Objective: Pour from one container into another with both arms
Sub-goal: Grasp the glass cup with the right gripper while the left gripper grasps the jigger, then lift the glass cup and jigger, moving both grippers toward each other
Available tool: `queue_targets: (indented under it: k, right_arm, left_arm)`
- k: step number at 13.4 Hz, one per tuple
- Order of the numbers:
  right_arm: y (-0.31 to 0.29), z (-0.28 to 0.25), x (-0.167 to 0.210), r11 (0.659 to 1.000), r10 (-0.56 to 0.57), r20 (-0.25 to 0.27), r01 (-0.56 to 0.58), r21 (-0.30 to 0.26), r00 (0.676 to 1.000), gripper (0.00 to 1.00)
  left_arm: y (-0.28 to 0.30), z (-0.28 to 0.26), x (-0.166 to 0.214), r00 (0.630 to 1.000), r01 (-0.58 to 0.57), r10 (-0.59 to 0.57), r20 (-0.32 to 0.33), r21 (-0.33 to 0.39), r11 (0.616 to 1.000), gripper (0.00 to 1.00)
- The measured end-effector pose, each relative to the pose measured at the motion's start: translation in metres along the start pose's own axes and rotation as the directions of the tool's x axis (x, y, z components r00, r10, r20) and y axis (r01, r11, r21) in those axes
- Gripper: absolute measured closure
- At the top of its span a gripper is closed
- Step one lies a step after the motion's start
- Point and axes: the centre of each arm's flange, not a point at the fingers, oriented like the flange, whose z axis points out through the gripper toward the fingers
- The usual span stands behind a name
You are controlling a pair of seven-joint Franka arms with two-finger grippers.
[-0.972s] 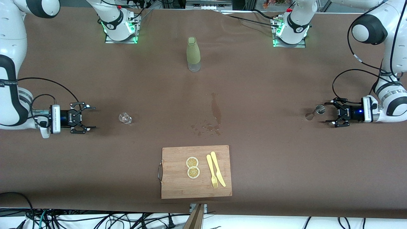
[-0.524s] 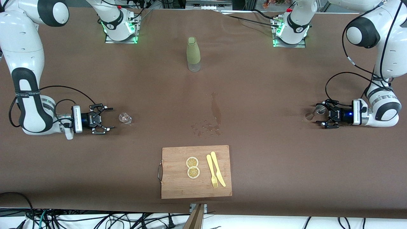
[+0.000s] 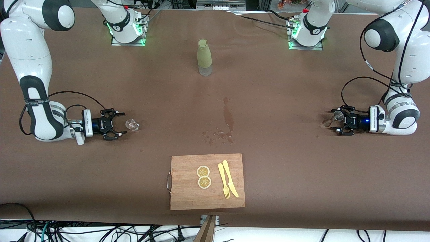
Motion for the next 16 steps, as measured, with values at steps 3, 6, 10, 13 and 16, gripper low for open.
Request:
queue_targets:
  k: [3,6,10,13,16]
  right_arm:
    - [0.011,0.007,0.004,0.998,-0.031,-0.015,0.03,-0.062,0.999,0.01]
    - [0.016,0.023,0.005,0.996,-0.047,-0.019,0.046,-0.073,0.999,0.01]
    - [0.012,0.048,-0.001,0.999,-0.036,-0.029,0.034,-0.037,0.999,0.01]
    - [0.011,0.052,-0.006,0.999,-0.029,-0.034,0.028,-0.035,0.999,0.07]
    - [0.011,0.052,-0.006,0.999,-0.029,-0.036,0.028,-0.033,0.999,0.32]
  left_arm:
    - [0.001,0.001,0.001,1.0,-0.006,0.006,-0.01,-0.006,1.0,0.15]
    - [0.001,0.002,0.002,1.0,-0.011,0.011,-0.017,-0.01,1.0,0.41]
    - [0.001,0.002,0.003,1.0,-0.022,0.021,-0.023,-0.01,1.0,0.77]
    - [0.002,0.001,0.003,0.999,-0.046,0.046,-0.027,-0.004,0.999,0.79]
    - [-0.002,0.0,0.005,0.997,-0.067,0.067,-0.039,0.023,0.998,0.79]
